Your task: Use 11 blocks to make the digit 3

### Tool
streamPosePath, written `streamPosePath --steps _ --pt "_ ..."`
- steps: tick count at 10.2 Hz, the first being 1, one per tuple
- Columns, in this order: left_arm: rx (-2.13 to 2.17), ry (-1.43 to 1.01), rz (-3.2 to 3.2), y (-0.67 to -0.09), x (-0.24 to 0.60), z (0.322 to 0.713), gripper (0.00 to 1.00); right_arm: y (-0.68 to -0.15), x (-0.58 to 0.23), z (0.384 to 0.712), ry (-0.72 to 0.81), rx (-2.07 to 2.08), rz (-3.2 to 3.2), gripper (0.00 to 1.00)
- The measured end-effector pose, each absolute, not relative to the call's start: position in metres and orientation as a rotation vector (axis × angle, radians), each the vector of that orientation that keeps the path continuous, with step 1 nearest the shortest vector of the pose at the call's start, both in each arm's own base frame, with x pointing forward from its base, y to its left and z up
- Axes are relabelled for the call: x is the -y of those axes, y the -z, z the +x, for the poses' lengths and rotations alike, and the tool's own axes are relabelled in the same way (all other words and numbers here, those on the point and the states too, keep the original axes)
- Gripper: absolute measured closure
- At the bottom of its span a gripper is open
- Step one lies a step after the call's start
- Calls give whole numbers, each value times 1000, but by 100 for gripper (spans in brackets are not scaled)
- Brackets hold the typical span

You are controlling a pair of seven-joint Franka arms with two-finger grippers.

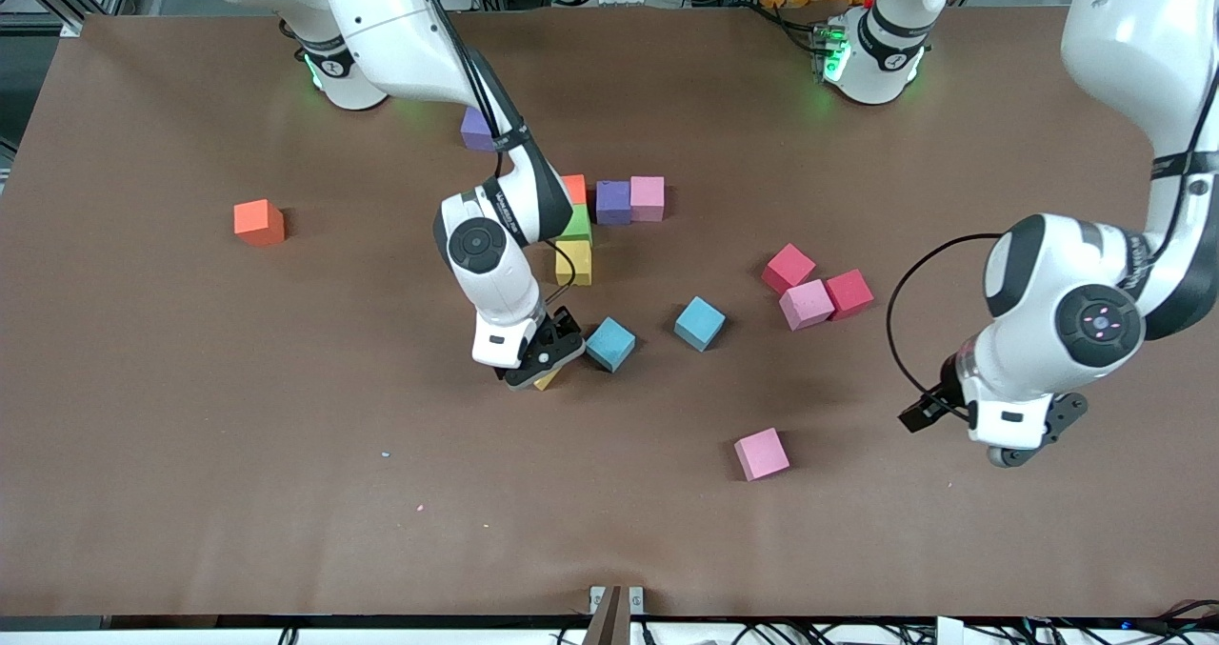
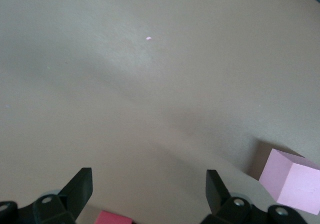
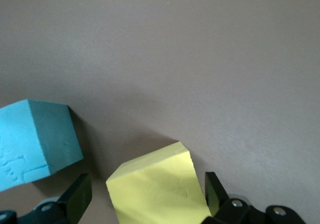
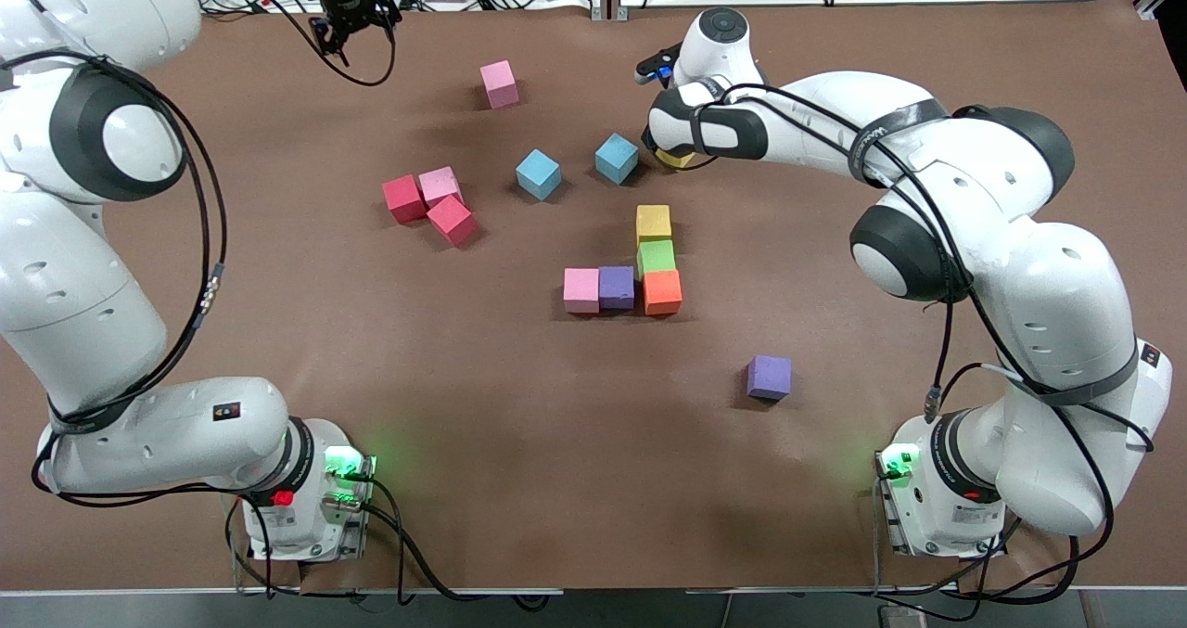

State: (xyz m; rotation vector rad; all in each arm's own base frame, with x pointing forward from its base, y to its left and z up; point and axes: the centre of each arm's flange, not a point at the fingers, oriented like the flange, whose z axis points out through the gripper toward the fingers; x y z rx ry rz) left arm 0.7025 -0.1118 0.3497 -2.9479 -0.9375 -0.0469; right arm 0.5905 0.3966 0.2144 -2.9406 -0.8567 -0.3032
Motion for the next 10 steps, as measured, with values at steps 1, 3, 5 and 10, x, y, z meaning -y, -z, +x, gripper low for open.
streamPosePath --steps 1,3,5,10 --pt "939 41 -2949 -344 116 703 0 -214 -402 590 308 894 -2926 0" --pt "947 36 -2946 -341 116 703 0 -214 -400 592 317 986 -2903 0" --pt "949 35 -2946 -339 115 703 0 -210 -384 604 318 1084 -2884 0" --pt "949 36 -2947 -339 115 703 0 -215 -389 608 338 1184 -2841 0"
